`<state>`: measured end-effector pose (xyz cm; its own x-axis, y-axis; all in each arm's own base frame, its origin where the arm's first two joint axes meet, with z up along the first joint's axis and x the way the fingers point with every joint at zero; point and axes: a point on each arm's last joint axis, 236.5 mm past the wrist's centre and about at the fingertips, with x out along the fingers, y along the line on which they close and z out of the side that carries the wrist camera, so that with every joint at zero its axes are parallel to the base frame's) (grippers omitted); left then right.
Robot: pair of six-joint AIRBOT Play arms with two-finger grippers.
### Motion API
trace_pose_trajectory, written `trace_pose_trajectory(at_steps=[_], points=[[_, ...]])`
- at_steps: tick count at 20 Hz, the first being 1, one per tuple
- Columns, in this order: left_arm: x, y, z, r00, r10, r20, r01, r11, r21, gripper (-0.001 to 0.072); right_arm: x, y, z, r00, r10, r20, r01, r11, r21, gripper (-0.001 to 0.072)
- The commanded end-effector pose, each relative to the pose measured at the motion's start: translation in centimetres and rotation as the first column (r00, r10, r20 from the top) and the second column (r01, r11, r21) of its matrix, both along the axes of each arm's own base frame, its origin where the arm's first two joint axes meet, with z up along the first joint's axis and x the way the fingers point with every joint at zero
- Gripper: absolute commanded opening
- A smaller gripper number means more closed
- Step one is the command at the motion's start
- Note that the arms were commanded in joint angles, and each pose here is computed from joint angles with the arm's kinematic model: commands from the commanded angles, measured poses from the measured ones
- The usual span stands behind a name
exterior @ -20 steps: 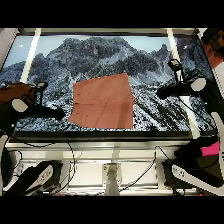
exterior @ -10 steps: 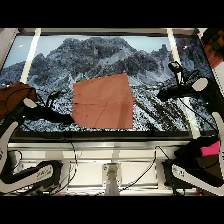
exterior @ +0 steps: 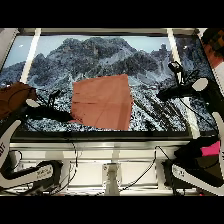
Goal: Fold the clothes and pants, and hang the long-sleeved shirts on hangers.
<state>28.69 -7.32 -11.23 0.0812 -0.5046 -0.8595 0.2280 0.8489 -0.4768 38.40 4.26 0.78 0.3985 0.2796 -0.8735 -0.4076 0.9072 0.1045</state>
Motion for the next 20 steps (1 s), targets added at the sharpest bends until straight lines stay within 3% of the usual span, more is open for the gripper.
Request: trace_pose_trajectory(at_steps=[1,4,6,9,10,12,16,20], points=[[-1.9,-1.5,1.2,0.996,-0.05,-0.072,0.044,0.996,-0.077,0.0017,-0.9,0.9,-0.1,0.999,0.004,-0.041,-0.002,0.999,0.043,0.0423],[-4.1,-3.3,4.2,0.977,-0.151,-0.148,0.12,0.973,-0.198,0.0016,-4.2,3.3,-1.4,0.984,0.043,-0.172,-0.018,0.989,0.147,0.0423],[-4.3,-5.1,7.3,0.968,-0.223,-0.115,0.175,0.929,-0.325,0.0016,-7.3,4.7,-2.9,0.956,0.08,-0.281,-0.019,0.977,0.212,0.0423],[-4.0,-7.6,14.5,0.97,-0.244,-0.008,0.189,0.77,-0.61,0.0016,-11.0,6.0,-5.2,0.912,0.103,-0.397,0.008,0.963,0.269,0.0423],[-3.5,-7.4,15.8,0.976,-0.218,0.004,0.167,0.738,-0.654,0.0017,-12.0,6.5,-5.9,0.9,0.107,-0.423,0.024,0.956,0.292,0.0423],[-3.1,-6.3,14.8,0.984,-0.176,-0.03,0.119,0.773,-0.623,0.0017,-13.5,7.5,-7.0,0.881,0.104,-0.461,0.062,0.942,0.331,0.0423],[-1.8,-2.7,8.7,0.991,-0.048,-0.127,-0.003,0.928,-0.372,0.0017,-15.0,8.5,-8.1,0.865,0.107,-0.49,0.098,0.922,0.375,0.0426],[-0.5,-1.8,7.3,0.992,0.025,-0.121,-0.06,0.951,-0.303,0.0016,-14.9,9.6,-7.7,0.862,0.099,-0.497,0.14,0.895,0.423,0.0426]])
